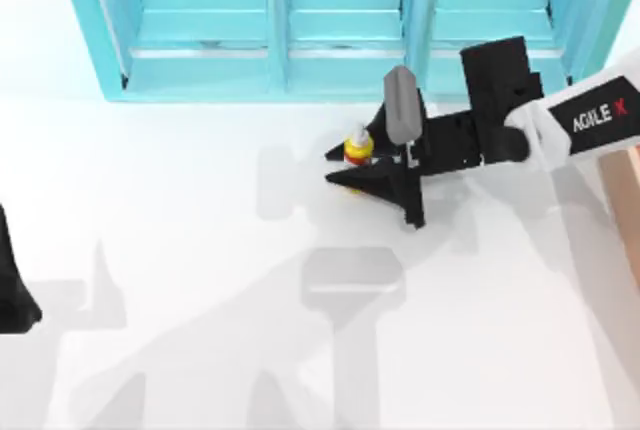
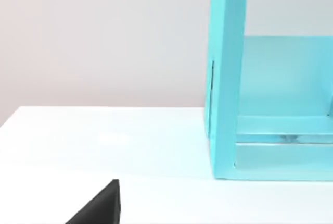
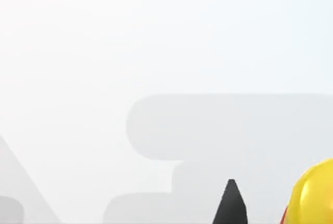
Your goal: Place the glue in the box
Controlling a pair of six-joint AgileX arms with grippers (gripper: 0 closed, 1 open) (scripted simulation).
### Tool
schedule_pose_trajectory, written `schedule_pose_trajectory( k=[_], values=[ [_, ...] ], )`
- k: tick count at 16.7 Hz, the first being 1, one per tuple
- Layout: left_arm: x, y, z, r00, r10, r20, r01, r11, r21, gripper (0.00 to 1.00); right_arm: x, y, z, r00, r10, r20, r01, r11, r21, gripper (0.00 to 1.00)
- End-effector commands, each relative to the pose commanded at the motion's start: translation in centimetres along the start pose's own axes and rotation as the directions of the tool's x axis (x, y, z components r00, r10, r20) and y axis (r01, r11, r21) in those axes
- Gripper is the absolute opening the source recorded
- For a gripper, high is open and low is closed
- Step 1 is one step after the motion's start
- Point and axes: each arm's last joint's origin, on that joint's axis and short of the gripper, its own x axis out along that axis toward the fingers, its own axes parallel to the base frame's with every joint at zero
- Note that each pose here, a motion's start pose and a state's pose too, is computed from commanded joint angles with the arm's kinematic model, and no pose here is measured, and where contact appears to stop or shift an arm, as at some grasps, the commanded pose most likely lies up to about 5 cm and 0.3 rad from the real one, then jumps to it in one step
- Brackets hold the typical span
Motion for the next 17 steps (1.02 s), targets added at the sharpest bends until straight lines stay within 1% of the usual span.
schedule_pose_trajectory(
  k=[2,3,12,14,17],
  values=[
    [0.0,0.0,0.0,1.000,0.000,0.000,0.000,1.000,0.000,1.00,0.0,0.0,0.0,1.000,0.000,0.000,0.000,1.000,0.000,0.02],
    [0.0,0.0,0.0,1.000,0.000,0.000,0.000,1.000,0.000,1.00,0.0,0.0,0.0,1.000,0.000,0.000,0.000,1.000,0.000,0.00],
    [0.0,0.0,0.0,1.000,0.000,0.000,0.000,1.000,0.000,1.00,-0.2,-0.1,0.1,1.000,-0.004,0.001,0.004,1.000,0.000,0.00],
    [0.0,0.0,0.0,1.000,0.000,0.000,0.000,1.000,0.000,1.00,-0.4,-0.2,1.1,1.000,-0.004,0.001,0.004,1.000,0.000,0.00],
    [0.0,0.0,0.0,1.000,0.000,0.000,0.000,1.000,0.000,1.00,-1.2,-0.4,3.5,1.000,-0.007,0.001,0.007,1.000,-0.004,0.00]
  ],
)
